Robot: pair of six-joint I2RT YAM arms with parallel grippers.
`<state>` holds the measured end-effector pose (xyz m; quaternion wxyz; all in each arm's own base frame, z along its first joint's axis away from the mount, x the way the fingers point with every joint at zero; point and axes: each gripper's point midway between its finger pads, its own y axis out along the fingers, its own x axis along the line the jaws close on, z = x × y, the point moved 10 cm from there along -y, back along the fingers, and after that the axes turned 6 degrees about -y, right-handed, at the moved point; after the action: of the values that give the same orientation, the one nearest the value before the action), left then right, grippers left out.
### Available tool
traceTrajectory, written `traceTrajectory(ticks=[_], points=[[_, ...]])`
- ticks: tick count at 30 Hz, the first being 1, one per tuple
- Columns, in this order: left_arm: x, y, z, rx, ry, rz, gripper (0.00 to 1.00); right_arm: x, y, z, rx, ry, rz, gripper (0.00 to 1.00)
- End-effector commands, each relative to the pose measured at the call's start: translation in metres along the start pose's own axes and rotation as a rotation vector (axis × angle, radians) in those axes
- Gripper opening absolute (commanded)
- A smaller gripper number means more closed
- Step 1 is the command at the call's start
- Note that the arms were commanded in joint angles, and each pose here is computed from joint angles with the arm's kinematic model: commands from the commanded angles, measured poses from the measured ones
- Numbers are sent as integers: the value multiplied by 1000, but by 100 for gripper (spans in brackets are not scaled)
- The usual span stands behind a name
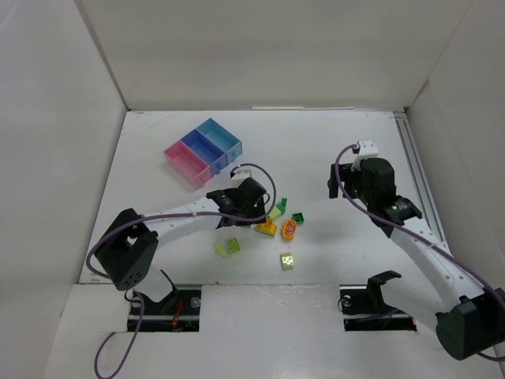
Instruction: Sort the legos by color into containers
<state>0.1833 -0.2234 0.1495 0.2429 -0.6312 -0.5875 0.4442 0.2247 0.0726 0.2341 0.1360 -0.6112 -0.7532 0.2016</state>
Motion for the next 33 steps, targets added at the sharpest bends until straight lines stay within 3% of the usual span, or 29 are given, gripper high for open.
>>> traceTrajectory(ticks=[1, 17, 21, 25, 27, 30, 33], points=[[1, 6, -5, -44, -4, -102, 72, -1, -8, -16, -41, 35, 53, 94], [1, 36, 4, -34, -15, -178, 54, -1, -4, -14, -25, 71, 75, 93], [-1, 39, 6, -15, -28, -164, 43, -2, -4, -14, -26, 71, 86, 93], [0, 41, 8, -7, -40, -178, 25, -3, -3, -11, -17, 70, 95, 93], [-2, 33, 0, -58, -59, -174, 17, -3, -4, -9, -17, 70, 95, 93], [-5, 22, -15, -124, -93, -200, 17, -2, -3, -7, -17, 70, 85, 93], [7, 8, -56, -222, -174, -267, 17, 0, -3, -8, -39, 64, 58, 93]])
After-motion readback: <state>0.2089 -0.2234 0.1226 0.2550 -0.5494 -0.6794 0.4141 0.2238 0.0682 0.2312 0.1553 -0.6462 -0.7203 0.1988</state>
